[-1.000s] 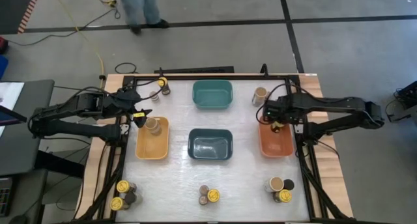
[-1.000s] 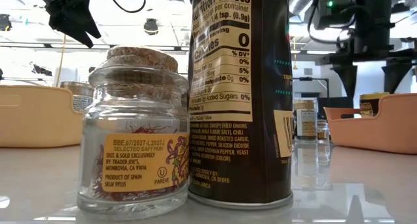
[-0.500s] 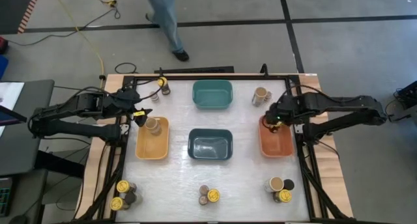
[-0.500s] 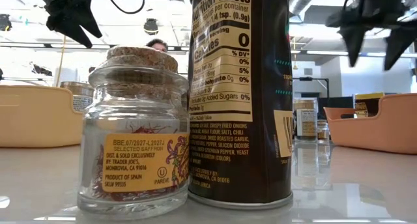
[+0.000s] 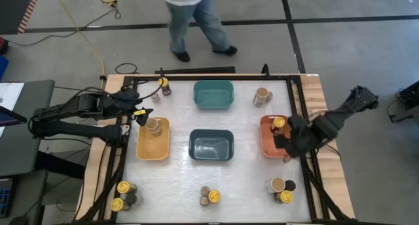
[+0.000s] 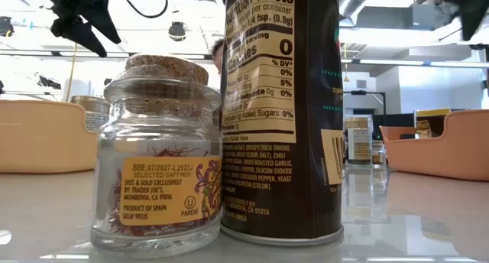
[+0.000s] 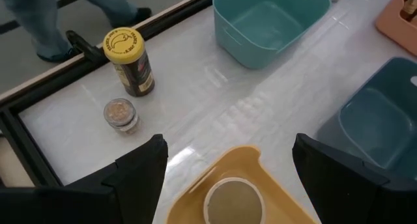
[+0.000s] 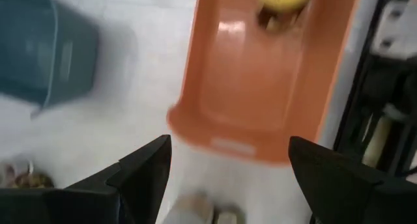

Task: Sort spices by type
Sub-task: Put the yellow seasoning bottle into the orange bin

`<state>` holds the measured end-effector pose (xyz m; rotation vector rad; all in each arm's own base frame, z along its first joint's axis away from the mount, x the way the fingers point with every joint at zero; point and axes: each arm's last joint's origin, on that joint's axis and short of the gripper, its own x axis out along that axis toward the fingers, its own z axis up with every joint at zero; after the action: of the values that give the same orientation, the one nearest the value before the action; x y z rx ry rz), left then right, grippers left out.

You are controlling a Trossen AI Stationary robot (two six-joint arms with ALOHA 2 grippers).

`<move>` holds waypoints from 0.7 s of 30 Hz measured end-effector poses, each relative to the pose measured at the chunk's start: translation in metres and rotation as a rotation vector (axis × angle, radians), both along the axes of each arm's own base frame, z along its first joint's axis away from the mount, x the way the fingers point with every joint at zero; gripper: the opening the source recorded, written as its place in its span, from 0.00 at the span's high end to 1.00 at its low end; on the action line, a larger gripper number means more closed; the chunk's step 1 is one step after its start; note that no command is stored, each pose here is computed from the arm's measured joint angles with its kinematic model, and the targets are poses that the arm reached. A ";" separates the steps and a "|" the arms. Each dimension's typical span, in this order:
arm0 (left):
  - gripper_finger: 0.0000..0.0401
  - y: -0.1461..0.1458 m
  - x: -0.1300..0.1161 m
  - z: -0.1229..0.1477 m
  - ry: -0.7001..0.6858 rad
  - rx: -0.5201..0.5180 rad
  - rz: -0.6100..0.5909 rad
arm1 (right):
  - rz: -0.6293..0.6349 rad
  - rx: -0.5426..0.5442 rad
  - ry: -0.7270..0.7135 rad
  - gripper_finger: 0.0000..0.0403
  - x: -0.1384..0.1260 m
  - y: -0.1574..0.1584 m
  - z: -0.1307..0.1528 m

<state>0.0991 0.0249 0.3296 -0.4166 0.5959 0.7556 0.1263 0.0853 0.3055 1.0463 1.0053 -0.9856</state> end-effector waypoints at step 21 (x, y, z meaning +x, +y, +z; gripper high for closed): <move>0.21 0.000 0.000 0.000 -0.003 -0.003 0.004 | 0.114 0.184 0.031 0.17 -0.006 0.124 0.020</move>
<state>0.0990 0.0249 0.3296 -0.4215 0.5940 0.7579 0.1202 0.2089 0.3253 1.1137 1.1851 -0.8301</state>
